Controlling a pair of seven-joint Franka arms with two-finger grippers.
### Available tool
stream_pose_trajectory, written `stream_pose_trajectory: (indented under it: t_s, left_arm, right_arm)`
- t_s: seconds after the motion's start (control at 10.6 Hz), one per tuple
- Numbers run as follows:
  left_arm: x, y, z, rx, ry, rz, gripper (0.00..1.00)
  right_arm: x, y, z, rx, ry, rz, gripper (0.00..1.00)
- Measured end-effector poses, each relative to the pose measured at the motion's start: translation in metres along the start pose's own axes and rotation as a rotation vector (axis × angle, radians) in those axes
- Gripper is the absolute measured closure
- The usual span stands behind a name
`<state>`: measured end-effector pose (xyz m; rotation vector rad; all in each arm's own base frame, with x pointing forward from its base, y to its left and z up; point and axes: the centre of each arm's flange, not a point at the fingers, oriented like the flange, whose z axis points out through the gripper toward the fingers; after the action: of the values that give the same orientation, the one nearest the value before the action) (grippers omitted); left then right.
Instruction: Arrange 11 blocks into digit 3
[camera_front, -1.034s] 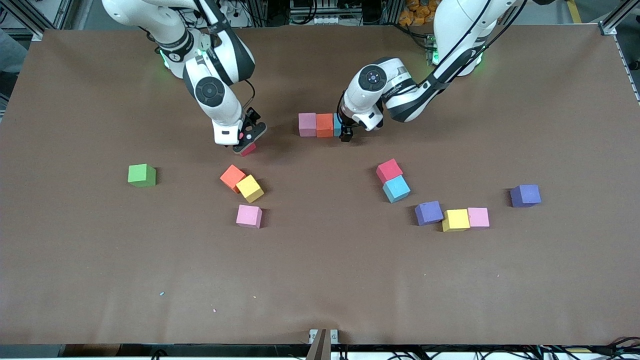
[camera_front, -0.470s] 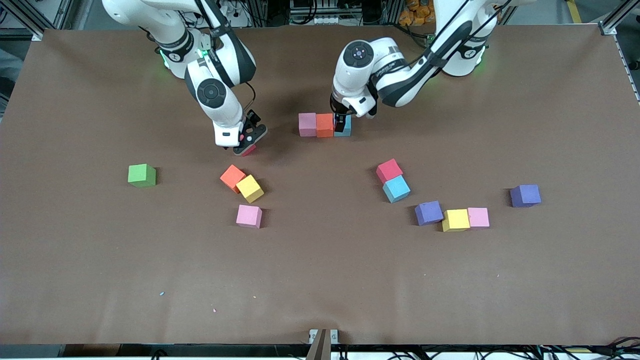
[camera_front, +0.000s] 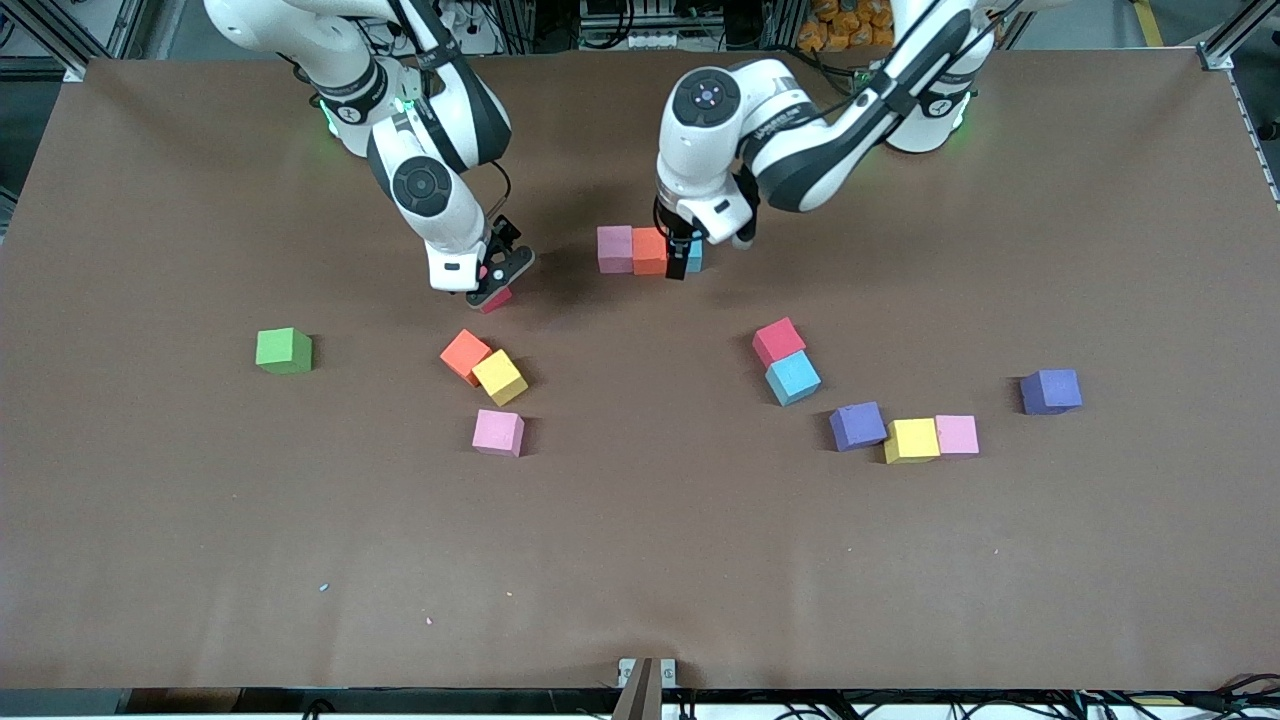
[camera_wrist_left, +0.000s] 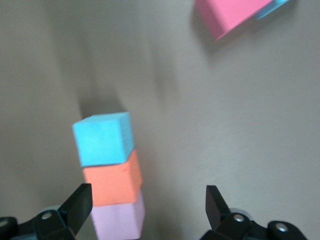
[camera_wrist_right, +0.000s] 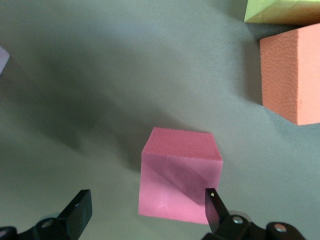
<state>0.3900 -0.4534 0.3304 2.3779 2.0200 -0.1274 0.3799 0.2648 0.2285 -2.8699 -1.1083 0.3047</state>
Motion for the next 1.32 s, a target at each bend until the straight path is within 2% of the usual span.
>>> stream_pose_trajectory:
  t_s: [0.38,0.56,0.94,1.13,1.32]
  left_arm:
    - [0.094,0.084,-0.017,-0.015,-0.001,0.333,0.0]
    - [0.126,0.112,-0.017,-0.003,0.005,0.519,0.0]
    - [0.148,0.118,0.022,0.091,0.015,0.876,0.0]
    - [0.15,0.115,0.059,0.138,0.053,0.967,0.0]
    - [0.15,0.113,0.083,0.172,0.035,0.989,0.0]
  right_arm:
    - [0.0,0.004,-0.002,-0.001,0.003,0.005,0.0]
    - [-0.001,0.011,-0.002,-0.011,0.005,0.01,0.0]
    - [0.001,0.019,0.012,-0.034,0.011,0.021,0.0]
    - [0.002,0.022,0.02,-0.047,0.013,0.031,0.0]
    - [0.003,0.023,0.026,-0.054,0.009,0.038,0.02]
